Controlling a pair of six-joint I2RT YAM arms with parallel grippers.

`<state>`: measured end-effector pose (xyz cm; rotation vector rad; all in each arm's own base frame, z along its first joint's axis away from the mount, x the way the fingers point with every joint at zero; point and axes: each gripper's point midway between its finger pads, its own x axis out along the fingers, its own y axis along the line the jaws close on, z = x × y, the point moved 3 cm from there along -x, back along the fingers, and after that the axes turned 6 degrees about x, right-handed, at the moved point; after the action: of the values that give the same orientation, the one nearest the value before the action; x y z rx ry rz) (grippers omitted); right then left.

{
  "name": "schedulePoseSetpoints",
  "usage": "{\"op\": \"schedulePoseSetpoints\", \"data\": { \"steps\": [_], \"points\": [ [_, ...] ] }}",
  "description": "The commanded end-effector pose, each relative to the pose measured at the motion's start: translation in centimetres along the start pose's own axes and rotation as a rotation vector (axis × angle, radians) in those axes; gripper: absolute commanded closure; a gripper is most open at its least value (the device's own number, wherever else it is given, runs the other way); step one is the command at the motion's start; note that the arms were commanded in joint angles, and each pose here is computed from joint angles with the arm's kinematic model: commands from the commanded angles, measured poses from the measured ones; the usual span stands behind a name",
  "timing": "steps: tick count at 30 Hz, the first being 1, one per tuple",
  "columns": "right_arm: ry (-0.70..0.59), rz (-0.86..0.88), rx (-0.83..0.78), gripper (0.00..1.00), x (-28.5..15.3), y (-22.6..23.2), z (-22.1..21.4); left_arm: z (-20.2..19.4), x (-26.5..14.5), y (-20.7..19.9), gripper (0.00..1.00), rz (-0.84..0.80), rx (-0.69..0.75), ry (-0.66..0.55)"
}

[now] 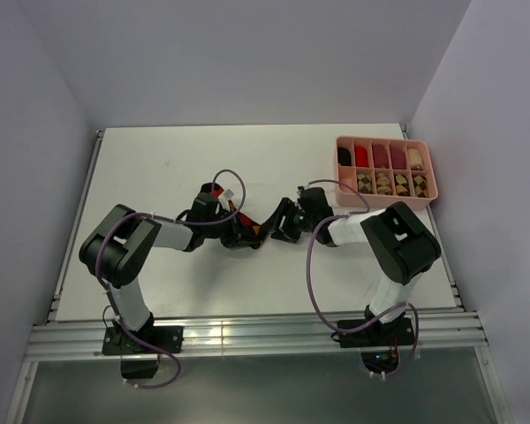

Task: Roll the socks
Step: Roll the sock at the center of the board.

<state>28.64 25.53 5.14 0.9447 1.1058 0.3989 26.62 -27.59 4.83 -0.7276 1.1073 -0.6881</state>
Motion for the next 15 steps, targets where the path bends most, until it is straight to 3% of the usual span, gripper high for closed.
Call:
{"op": "schedulePoseSetpoints", "data": {
  "steps": [1,4,8,12,15],
  "points": [
    [-0.056,0.022,-0.013,0.37,0.9,0.8,1.1,-0.5,0.3,0.5,0.99,0.01,-0.014,0.044],
    [-0.065,-0.033,-0.001,0.42,1.3,0.0,1.2,-0.6,0.3,0.8,1.0,0.022,-0.02,0.05],
    [-0.049,-0.099,-0.004,0.63,1.7,-0.9,1.0,-0.6,0.4,0.9,0.99,0.024,-0.029,0.05],
    [-0.029,-0.151,-0.02,1.0,1.6,-1.1,0.9,-0.4,0.5,1.1,0.99,0.036,-0.021,0.043],
    [-0.014,-0.211,-0.034,1.0,1.4,-1.2,0.9,0.0,0.5,1.1,0.99,0.043,0.009,0.03]
  ]
}}
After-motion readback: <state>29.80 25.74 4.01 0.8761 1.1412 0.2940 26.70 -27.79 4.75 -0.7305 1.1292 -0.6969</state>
